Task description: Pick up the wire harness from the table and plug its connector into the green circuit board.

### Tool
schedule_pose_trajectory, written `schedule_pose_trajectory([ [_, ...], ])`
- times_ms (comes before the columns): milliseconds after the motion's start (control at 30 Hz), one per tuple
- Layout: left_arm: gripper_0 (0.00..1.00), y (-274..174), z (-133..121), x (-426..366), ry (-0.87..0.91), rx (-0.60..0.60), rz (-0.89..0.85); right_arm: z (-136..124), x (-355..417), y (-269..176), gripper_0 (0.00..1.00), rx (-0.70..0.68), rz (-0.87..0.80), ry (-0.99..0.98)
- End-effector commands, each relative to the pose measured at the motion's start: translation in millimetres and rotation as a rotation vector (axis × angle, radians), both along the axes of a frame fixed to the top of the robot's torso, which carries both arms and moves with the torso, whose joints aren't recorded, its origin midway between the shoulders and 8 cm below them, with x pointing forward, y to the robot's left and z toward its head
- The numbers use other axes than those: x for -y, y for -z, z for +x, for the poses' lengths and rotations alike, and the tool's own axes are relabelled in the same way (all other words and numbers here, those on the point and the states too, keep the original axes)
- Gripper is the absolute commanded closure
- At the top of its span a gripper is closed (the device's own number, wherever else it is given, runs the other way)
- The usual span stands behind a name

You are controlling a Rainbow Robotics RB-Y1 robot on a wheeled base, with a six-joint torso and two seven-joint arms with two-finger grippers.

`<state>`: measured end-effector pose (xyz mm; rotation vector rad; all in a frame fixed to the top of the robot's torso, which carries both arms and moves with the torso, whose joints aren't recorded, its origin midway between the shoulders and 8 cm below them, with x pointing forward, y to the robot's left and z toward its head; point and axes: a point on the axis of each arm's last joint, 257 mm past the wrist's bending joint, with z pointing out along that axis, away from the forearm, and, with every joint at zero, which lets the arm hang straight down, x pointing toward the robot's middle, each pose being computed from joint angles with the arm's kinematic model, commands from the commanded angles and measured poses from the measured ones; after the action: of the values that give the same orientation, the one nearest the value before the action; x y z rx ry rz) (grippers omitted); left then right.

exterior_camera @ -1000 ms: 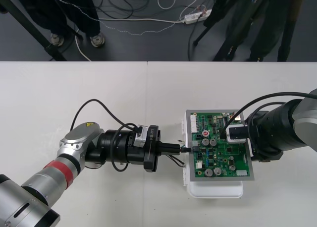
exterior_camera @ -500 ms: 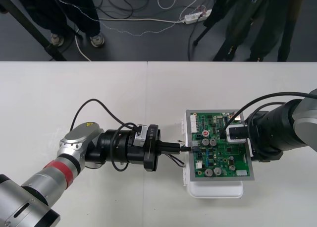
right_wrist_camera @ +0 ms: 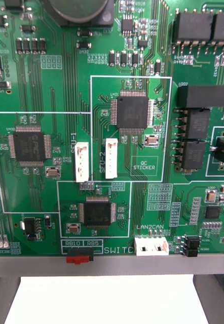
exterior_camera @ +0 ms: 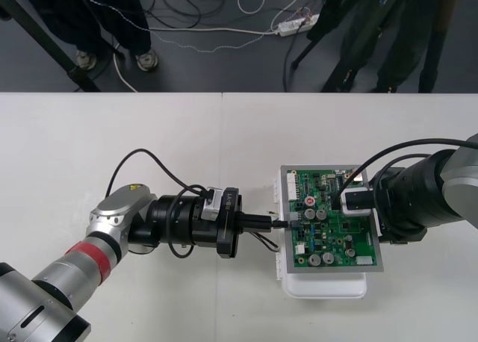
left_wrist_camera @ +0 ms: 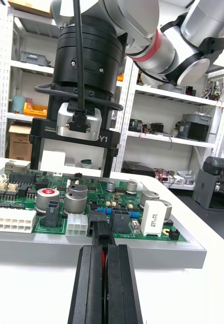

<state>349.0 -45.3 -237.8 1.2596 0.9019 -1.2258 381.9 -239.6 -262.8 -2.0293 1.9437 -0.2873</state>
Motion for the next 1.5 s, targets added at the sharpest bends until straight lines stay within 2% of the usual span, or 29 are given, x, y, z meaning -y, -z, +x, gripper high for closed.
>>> schedule_pose_trajectory([
  [33,1.0,-24,4,15,0.044,0.084,-0.014,4,-21,-11,0.0,0.03,0.014,-0.091],
  [1500,1.0,-11,10,21,0.022,0.076,0.039,3,-18,-11,0.0,0.028,0.009,-0.089],
])
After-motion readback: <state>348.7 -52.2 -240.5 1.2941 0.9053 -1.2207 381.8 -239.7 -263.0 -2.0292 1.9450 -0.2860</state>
